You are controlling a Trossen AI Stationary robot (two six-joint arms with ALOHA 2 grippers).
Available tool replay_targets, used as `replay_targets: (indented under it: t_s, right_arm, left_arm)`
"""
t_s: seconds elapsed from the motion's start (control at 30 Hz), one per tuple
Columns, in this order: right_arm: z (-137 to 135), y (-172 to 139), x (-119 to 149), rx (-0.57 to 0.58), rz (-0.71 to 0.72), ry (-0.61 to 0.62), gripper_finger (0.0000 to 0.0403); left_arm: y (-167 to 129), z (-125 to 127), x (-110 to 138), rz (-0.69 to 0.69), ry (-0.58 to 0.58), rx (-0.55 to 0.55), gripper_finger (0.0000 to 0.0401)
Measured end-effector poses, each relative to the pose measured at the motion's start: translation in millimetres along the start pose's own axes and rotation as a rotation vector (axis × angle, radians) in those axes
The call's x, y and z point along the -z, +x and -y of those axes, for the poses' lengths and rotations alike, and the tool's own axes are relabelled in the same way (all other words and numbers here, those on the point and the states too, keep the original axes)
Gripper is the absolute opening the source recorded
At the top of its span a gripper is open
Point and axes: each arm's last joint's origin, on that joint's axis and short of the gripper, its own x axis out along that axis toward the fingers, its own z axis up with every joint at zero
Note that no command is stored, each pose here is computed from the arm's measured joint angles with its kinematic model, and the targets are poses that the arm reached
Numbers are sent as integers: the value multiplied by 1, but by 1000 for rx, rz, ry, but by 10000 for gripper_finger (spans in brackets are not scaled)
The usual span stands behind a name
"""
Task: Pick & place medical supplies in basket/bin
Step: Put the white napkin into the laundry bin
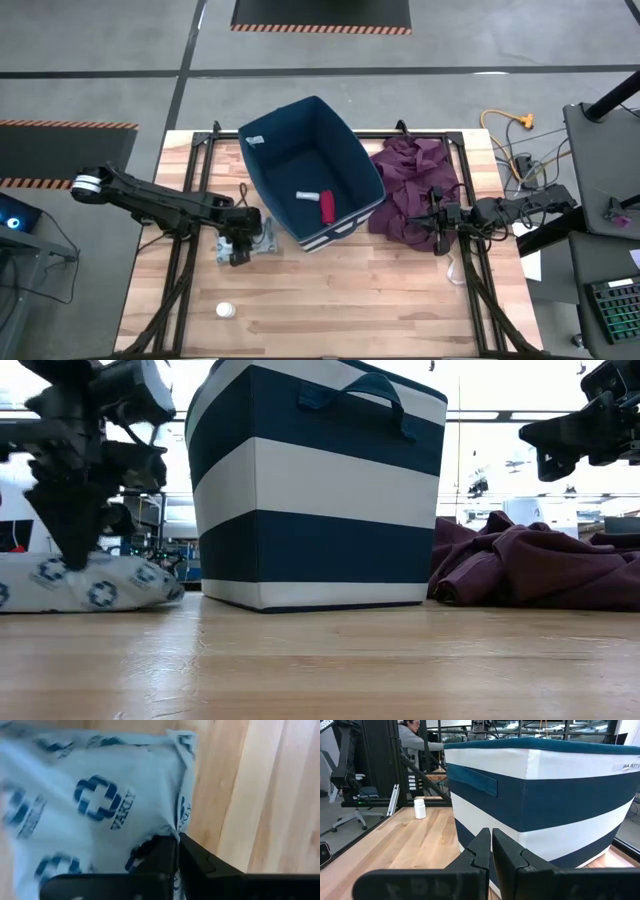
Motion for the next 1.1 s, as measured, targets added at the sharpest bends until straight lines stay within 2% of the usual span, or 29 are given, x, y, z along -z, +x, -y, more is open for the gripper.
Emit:
replay_targets:
  t_s: [0.2, 0.37, 0.67, 0.83, 1.1]
  right_arm:
    - [0, 0, 0, 0, 0, 0, 8]
    - [0, 0, 0, 0, -1, 0, 8]
    - [0, 0, 0, 0, -1, 1, 8]
    - [0, 0, 0, 0, 0, 60, 8]
    - [0, 0, 0, 0, -1, 97, 8]
  left_arm:
    - [-29, 8, 0, 17, 47, 22, 0]
    - [-51, 14, 0, 60, 69, 88, 0]
    - [-90, 30, -8, 170, 126, 260, 0]
    - [-113, 40, -12, 172, 153, 381, 0]
    - [-154, 54, -21, 266, 209, 477, 0]
